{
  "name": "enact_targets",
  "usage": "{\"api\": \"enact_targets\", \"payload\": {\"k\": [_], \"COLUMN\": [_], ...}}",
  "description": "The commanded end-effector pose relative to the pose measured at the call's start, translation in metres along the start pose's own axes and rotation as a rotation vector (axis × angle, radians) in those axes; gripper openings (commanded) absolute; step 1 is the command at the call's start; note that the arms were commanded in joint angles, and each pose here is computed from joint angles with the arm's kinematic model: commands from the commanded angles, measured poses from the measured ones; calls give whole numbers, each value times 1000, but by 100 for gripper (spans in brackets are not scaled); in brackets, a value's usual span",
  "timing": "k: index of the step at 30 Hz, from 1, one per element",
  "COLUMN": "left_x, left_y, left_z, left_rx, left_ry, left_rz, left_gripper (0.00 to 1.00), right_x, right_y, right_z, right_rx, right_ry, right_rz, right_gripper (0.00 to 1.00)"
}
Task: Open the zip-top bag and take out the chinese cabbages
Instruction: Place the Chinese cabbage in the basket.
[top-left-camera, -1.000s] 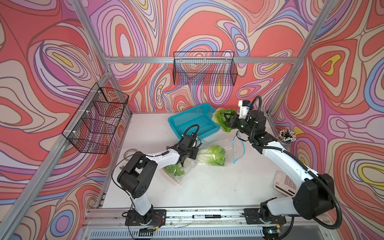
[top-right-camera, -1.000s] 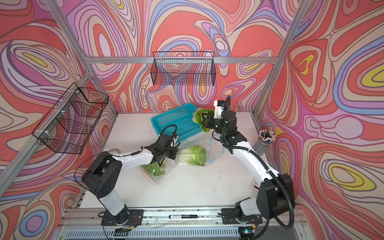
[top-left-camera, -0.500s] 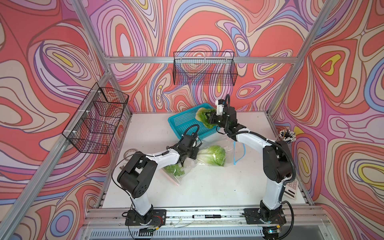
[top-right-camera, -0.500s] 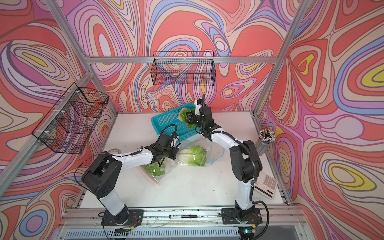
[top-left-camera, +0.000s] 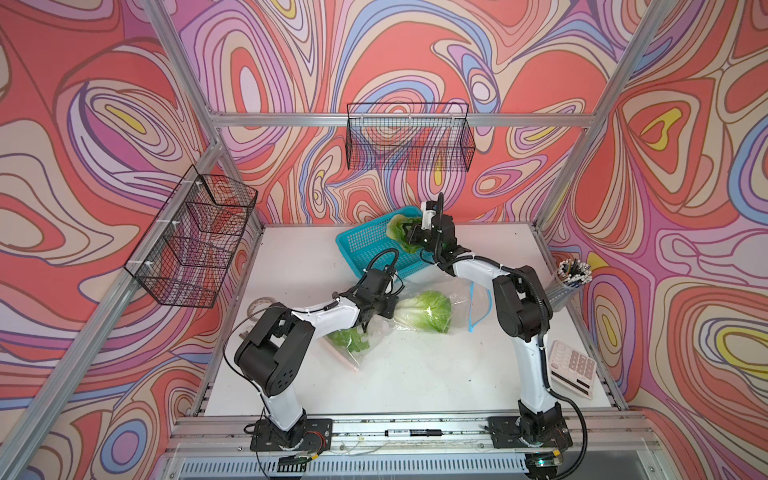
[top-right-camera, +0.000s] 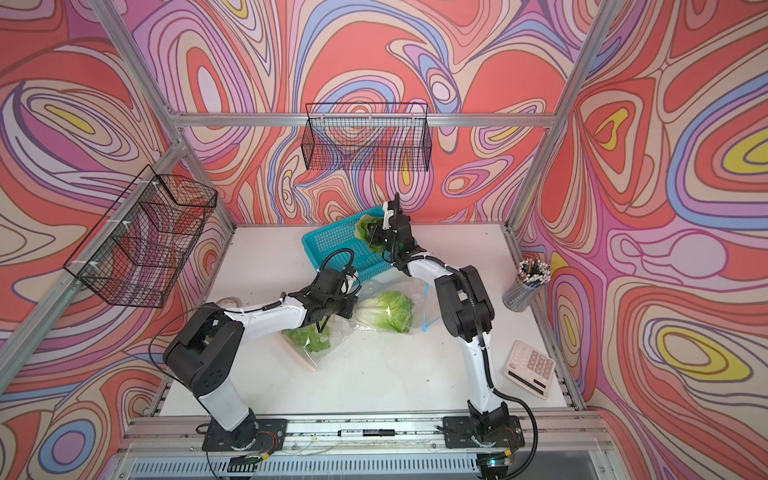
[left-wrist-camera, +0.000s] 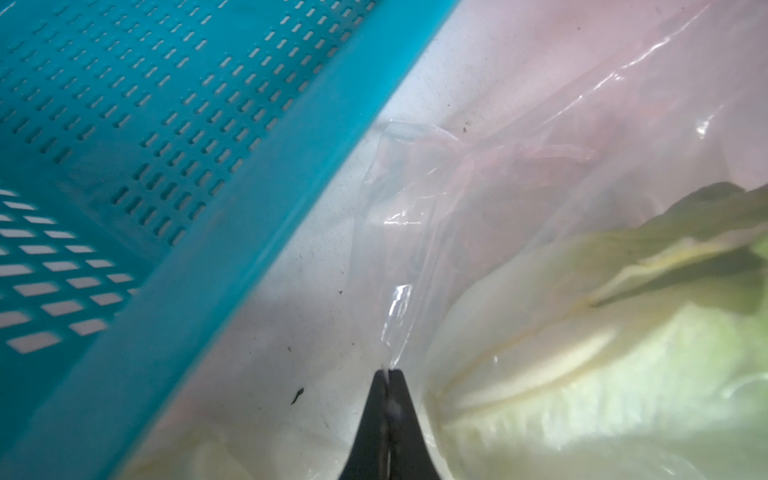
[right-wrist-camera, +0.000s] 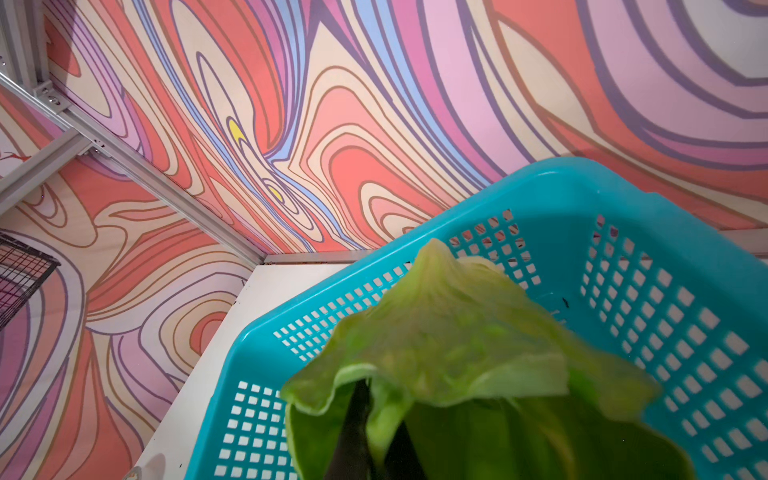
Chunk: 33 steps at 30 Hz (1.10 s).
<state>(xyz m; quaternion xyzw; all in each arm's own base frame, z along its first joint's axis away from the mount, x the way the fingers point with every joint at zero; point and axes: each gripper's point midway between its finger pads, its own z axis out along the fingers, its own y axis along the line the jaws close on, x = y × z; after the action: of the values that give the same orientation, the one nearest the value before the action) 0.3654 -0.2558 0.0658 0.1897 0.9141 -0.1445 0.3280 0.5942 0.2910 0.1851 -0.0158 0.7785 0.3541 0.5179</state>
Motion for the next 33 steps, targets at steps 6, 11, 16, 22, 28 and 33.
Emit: {"api": "enact_targets", "payload": {"k": [6,11,16,22,28,33], "left_x": [-4,-2,-1,-1,-1,-1], "left_y": [-1,0,-1,0,-2,-1], "left_z": [-3,-2,-1,-2,-2,-5], "left_rx": [14,10,12,11,20,16], "left_ry": [-13,-8,-2,-2,-1,-3], "left_rz": [13,12,12,13,7,7], "left_gripper": [0,0,0,0,0,0], "right_x": [-5,2,13,8,14,3], "right_y": [-16,-24,-46,-50,-60,-56], "right_z": [12,8,5,-6,-7,-20], "right_rx": [34,57,113,135,178,181], "right_ry": [-41,-10,53,87,158,135], "right_rz": [-32,-16,67,84,83,99], "right_gripper": [0,0,0,2,18,30]}}
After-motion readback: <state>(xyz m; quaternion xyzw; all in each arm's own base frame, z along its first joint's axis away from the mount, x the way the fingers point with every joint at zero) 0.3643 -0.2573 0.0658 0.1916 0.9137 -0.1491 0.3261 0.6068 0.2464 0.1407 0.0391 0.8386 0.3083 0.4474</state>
